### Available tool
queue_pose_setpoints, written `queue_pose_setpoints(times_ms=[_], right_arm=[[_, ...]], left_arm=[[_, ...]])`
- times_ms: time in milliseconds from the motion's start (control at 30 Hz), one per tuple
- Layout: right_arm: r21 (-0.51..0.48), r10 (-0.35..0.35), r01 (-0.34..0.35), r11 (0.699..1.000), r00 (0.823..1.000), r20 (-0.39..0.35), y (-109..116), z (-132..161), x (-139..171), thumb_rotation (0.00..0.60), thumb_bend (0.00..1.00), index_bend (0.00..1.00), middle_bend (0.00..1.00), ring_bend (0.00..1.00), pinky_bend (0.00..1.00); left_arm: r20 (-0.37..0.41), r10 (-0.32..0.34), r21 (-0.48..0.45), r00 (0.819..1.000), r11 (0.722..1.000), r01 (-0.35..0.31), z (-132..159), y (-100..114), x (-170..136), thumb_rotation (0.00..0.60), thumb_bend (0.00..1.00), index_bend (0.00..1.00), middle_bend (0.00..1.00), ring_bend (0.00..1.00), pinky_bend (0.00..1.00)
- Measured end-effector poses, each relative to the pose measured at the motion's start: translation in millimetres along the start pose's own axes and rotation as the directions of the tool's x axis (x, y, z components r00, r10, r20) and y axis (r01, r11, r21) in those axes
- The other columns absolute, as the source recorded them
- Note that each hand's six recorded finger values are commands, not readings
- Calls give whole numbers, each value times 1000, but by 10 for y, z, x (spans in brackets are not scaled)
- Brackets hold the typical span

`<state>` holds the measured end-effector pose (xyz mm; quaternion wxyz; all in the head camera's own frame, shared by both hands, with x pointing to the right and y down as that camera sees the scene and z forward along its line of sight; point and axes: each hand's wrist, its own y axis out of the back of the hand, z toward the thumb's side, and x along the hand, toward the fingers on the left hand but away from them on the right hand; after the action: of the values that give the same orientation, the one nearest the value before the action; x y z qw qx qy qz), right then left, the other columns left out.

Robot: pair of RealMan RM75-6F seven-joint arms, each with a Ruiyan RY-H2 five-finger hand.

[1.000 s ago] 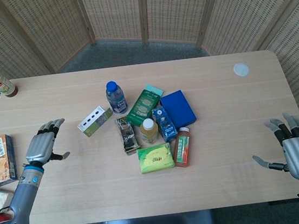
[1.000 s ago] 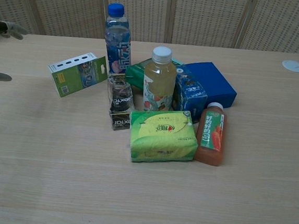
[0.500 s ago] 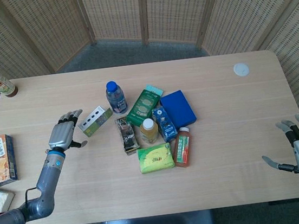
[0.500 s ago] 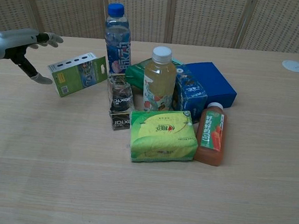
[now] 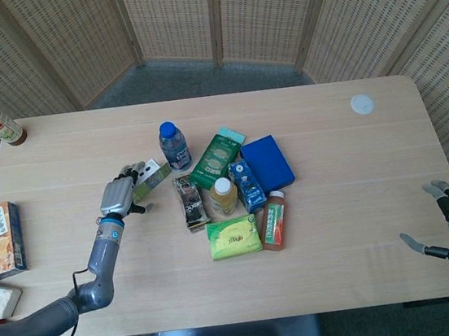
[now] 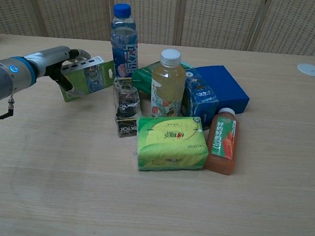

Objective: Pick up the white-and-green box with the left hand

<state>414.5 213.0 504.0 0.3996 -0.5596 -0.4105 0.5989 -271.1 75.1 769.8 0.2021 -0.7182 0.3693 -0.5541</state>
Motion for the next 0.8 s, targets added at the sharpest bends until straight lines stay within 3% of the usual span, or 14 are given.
queue_pose_setpoints(times_ms=[133, 400, 600, 800], right_arm=[[-3, 0, 0, 1000, 1000, 2, 3, -7, 9, 270, 170, 197, 214, 38, 0], [-8, -7, 7, 1000, 1000, 7, 38, -33, 19, 271, 171, 197, 214, 38, 0], [-13, -8, 8, 1000, 1000, -5, 38, -2, 9, 269, 171, 197, 214, 38, 0], [-29, 2, -2, 1000, 1000, -17, -27, 38, 4, 270, 169, 197, 214, 38, 0]], left_arm=[[12, 24, -20, 1000, 1000, -24, 46, -3, 12, 600, 402, 304, 281, 271, 512], [5, 59, -69, 998, 996, -59, -33, -4, -25, 600, 425, 465, 467, 450, 672], [18, 83, -91, 996, 993, -81, -77, 98, -94, 600, 433, 496, 502, 474, 696], [60, 126, -125, 990, 985, -118, -36, 366, -232, 600, 430, 495, 501, 474, 697]])
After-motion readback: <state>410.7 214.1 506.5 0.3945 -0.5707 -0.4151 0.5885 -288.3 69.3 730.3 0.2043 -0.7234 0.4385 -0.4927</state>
